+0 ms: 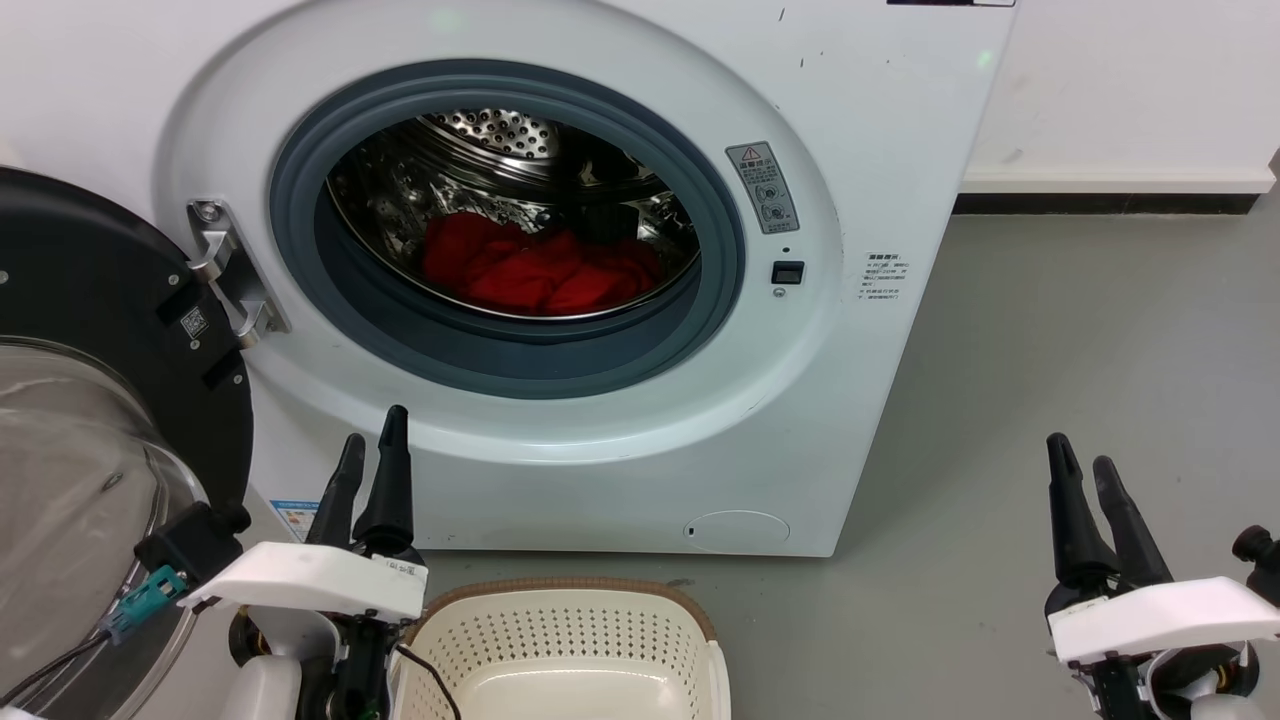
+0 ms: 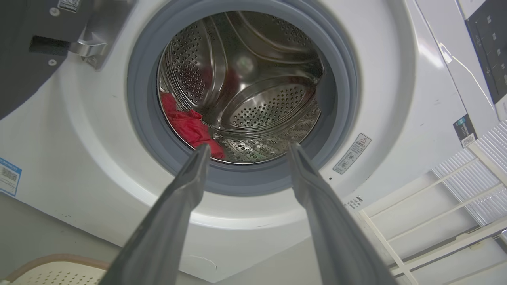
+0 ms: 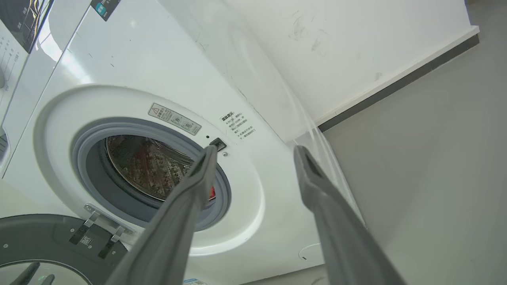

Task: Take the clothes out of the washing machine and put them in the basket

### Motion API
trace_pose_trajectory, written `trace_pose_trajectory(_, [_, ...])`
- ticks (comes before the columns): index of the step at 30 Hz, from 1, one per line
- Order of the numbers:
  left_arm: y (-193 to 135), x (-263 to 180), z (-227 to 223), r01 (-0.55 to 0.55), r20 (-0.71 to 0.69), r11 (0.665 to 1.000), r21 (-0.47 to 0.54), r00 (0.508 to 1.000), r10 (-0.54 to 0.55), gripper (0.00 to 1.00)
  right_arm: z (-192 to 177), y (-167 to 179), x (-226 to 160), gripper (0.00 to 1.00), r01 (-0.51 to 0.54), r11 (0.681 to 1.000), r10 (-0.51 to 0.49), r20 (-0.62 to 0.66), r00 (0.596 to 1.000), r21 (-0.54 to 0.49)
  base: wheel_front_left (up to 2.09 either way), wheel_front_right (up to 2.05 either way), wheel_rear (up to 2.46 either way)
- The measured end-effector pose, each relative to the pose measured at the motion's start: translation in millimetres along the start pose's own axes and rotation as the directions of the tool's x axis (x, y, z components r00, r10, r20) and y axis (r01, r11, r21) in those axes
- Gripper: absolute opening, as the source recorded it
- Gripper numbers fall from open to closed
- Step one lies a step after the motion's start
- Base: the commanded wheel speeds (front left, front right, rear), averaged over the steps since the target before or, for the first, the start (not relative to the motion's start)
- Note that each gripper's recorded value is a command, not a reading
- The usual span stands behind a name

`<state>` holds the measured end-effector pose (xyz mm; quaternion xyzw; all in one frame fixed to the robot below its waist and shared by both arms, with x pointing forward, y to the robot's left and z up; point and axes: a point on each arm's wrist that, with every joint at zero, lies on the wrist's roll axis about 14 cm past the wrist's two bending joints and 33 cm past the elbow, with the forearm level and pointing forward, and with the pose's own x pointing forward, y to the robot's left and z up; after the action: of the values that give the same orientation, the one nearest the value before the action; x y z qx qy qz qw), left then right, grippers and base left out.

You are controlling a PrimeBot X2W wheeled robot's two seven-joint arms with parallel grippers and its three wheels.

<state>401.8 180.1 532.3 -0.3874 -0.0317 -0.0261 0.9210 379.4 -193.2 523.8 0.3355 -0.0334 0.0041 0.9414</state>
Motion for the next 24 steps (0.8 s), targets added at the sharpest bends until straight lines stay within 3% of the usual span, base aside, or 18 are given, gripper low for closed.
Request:
trace_pose_trajectory(10, [-4.5,3.4,2.3,0.023,0.009,0.986,0.162,1.000,-0.024,1.00,-0.1,1.2,0.4,1.00,-0.012,0.987,0.012,0.001,1.000,-0.159,0.00,0.00,0.00])
trace_pose_trajectory(24, [-9.3,6.3,2.4,0.048,0.009,0.939,0.341,0.998,-0.054,1.00,-2.3,2.4,0.1,1.00,-0.028,0.944,0.024,-0.017,1.000,-0.329,0.00,0.00,0.00])
